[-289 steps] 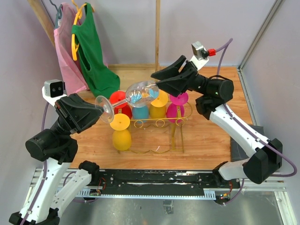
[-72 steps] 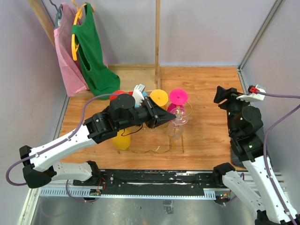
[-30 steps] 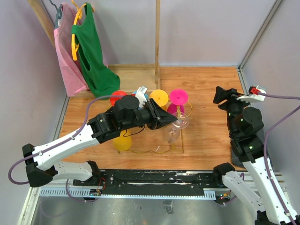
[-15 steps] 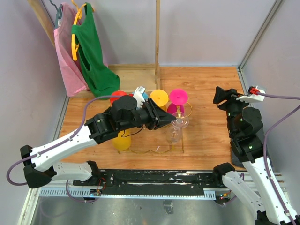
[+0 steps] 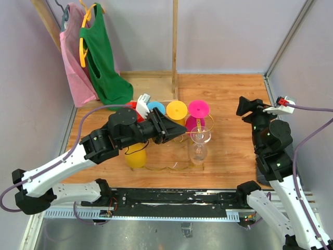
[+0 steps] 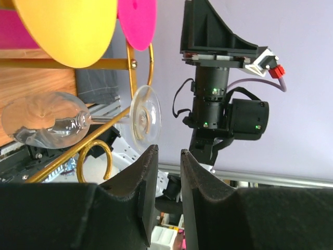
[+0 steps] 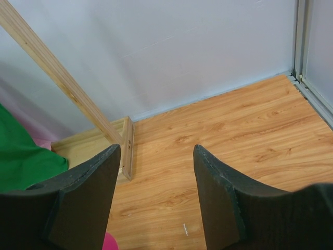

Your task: Place the wine glass upside down on the wine glass rack

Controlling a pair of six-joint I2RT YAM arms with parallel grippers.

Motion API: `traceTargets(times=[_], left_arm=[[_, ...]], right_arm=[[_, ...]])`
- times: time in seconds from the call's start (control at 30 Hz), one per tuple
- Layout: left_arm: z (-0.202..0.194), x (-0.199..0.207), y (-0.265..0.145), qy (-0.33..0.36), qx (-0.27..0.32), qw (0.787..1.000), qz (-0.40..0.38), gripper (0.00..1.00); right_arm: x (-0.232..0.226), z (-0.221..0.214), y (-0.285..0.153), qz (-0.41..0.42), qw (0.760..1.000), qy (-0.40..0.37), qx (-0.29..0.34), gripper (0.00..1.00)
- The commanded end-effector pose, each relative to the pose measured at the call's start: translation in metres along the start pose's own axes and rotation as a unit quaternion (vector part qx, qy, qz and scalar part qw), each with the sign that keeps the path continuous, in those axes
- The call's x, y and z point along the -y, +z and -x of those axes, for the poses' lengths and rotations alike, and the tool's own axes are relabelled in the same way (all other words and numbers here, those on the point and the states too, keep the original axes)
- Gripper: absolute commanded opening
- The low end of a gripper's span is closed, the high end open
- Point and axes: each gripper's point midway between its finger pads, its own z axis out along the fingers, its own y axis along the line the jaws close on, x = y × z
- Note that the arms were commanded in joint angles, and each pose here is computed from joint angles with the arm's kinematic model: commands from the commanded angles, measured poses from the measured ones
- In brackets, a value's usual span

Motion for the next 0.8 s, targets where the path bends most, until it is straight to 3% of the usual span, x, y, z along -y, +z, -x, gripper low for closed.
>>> traceTargets(times=[0.0,0.1,0.23,0.47,0.6,0.77], left_arm=[[-0.001,0.025,-0.013,0.032,-0.004,0.998,-0.047,0.28],[-0.002,0.034,-0.02,0.059,-0.009,0.996,-0.071,0.28],[0.001,0.044,-0.033,0.121,-0.002,0.989,-0.09,0.34],[0.033,0.048,-0.075,0.204,0.089,0.97,-0.098,0.47],[0.053,0.036,-0.097,0.243,0.14,0.957,-0.072,0.57],[0.075,0.021,-0.125,0.277,0.196,0.94,-0.04,0.82]], right_arm=[[0.008,0.01,0.0,-0.017,1.0,0.006,0.02,0.62],[0.009,0.011,-0.001,-0.019,1.0,0.004,0.021,0.67],[0.011,0.012,-0.002,-0.024,1.0,0.001,0.019,0.85],[0.01,0.004,-0.003,-0.017,1.0,-0.019,-0.004,1.0],[0.007,-0.004,-0.004,-0.006,0.999,-0.028,-0.025,0.98],[-0.001,-0.014,-0.007,0.021,0.997,-0.049,-0.063,0.98]])
